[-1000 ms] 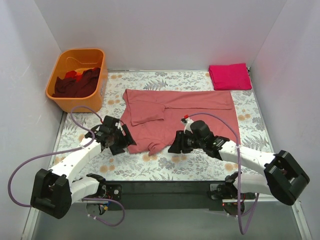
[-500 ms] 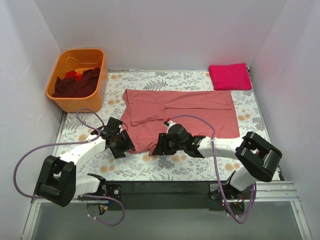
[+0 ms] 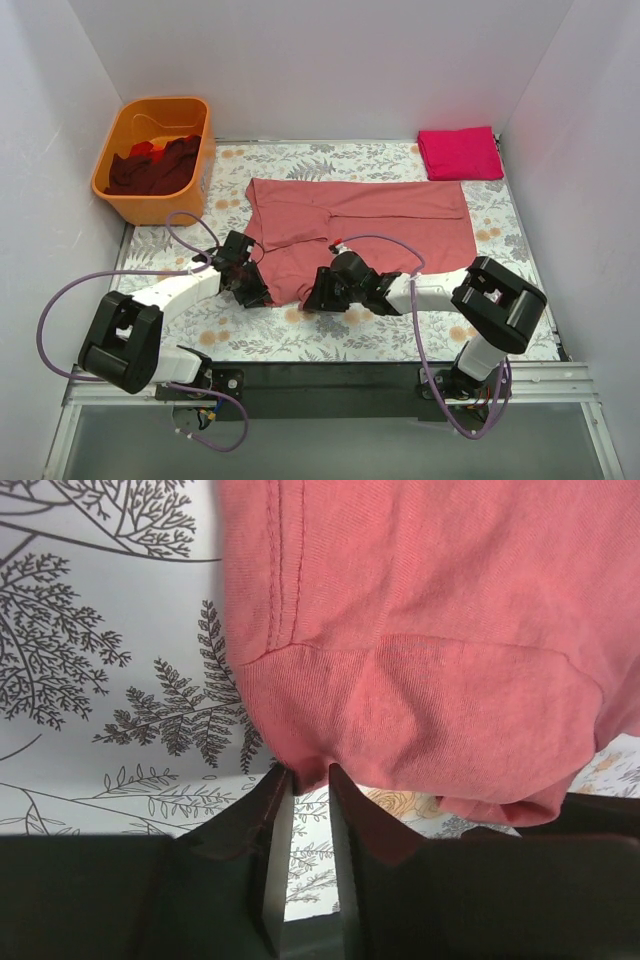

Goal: Fold and stack the t-shirts
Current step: Fold the tshirt

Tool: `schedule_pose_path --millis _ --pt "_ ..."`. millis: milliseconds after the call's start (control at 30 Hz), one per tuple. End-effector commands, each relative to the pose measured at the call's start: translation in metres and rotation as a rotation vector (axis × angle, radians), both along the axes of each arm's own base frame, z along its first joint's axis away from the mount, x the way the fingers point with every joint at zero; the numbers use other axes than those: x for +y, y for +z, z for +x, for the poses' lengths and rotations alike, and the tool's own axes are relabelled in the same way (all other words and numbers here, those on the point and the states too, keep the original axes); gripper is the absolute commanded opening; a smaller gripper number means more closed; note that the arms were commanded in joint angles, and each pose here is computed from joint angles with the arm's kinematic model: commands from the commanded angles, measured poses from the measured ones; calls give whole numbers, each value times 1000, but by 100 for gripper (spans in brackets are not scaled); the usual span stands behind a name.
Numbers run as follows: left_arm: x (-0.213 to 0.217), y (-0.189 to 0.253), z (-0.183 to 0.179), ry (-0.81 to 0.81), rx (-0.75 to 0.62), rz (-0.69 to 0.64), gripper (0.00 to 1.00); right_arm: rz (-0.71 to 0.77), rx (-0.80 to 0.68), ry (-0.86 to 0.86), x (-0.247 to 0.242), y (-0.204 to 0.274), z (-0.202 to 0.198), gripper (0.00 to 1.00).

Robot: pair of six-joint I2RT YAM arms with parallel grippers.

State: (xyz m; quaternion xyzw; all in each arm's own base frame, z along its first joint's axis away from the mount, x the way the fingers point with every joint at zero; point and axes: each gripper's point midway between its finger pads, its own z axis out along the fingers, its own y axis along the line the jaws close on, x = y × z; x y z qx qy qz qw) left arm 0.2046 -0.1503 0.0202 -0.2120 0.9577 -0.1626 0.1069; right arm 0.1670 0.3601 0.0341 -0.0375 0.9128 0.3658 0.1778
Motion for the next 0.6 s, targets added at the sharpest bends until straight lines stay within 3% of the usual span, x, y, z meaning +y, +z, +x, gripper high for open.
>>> schedule_pose_path --millis 0,167,267,300,333,567 --pt "-6 16 13 1 -64 -20 18 51 -32 -26 18 15 14 50" --pt "-5 21 17 3 -78 -15 7 67 -51 -19 26 20 19 47" --pt "-4 25 19 6 -87 -7 0 65 -64 -11 27 21 21 26" --pt "-3 27 20 5 -93 -2 0 62 -62 -13 24 20 20 9" --pt "-3 35 23 6 -108 4 0 69 -70 -11 23 23 21 4" --pt "16 82 38 10 -156 129 0 57 -39 79 -14 37 14 1"
